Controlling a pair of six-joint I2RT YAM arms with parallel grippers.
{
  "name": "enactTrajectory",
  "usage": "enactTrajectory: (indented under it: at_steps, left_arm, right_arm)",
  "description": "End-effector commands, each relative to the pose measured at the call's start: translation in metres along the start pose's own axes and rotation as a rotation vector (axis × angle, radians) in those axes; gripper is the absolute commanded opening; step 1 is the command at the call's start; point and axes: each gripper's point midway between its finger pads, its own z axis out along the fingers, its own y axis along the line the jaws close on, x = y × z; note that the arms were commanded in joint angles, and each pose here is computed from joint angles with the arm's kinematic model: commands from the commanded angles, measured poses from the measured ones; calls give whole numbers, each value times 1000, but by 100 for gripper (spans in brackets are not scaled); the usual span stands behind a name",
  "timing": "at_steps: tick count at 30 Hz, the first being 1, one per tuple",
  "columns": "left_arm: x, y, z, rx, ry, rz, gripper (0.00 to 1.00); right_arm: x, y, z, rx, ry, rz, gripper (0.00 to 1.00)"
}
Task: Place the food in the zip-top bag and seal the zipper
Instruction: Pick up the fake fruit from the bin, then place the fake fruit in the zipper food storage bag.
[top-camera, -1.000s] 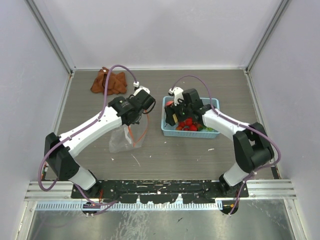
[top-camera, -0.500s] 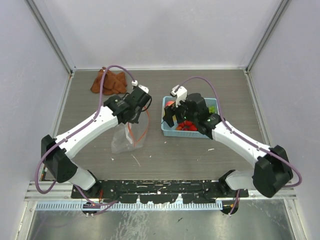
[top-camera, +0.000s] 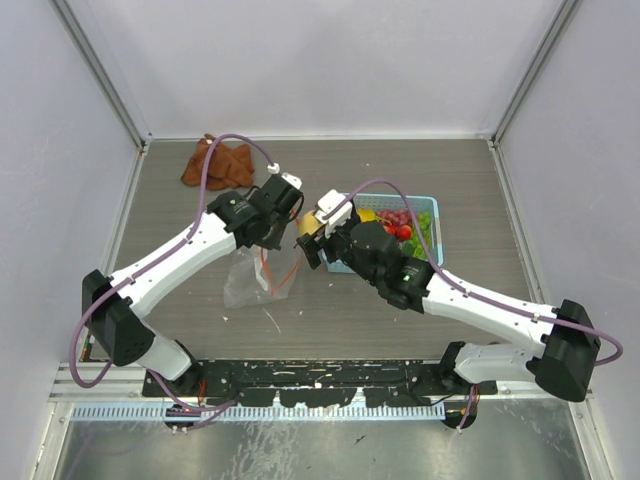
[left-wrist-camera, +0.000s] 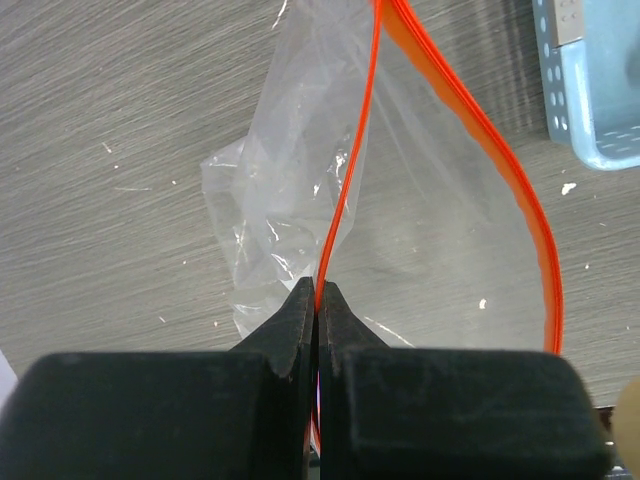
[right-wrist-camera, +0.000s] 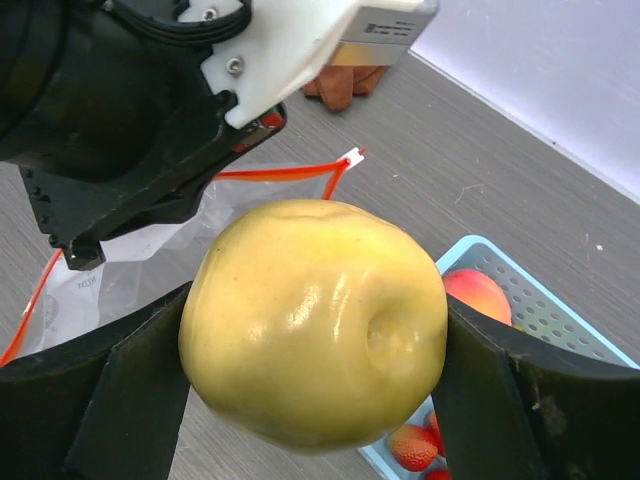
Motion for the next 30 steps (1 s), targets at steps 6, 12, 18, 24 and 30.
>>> enactTrajectory:
  at_steps: [6,12,18,24,30]
  left_arm:
    - [-10,-10,-11,95,-60,-7,0]
    - [-11,-13,-13,120,-64,-9,0]
    - [-12,-13,-15,127,-73,-16,0]
    - [-12,-15,-16,147,-75,-25,0]
    - [-15,-15,-20,159,-98,-35,0]
  right_arm:
    - [-12,15,11,43,-105,-26,58]
    - [7,33,21,-16,-70,-28,58]
    - [30,55,31,-104,-12,-2,60]
    - [46,75,37,-195,33,19,65]
    - [60,84,43,-225,79,27,74]
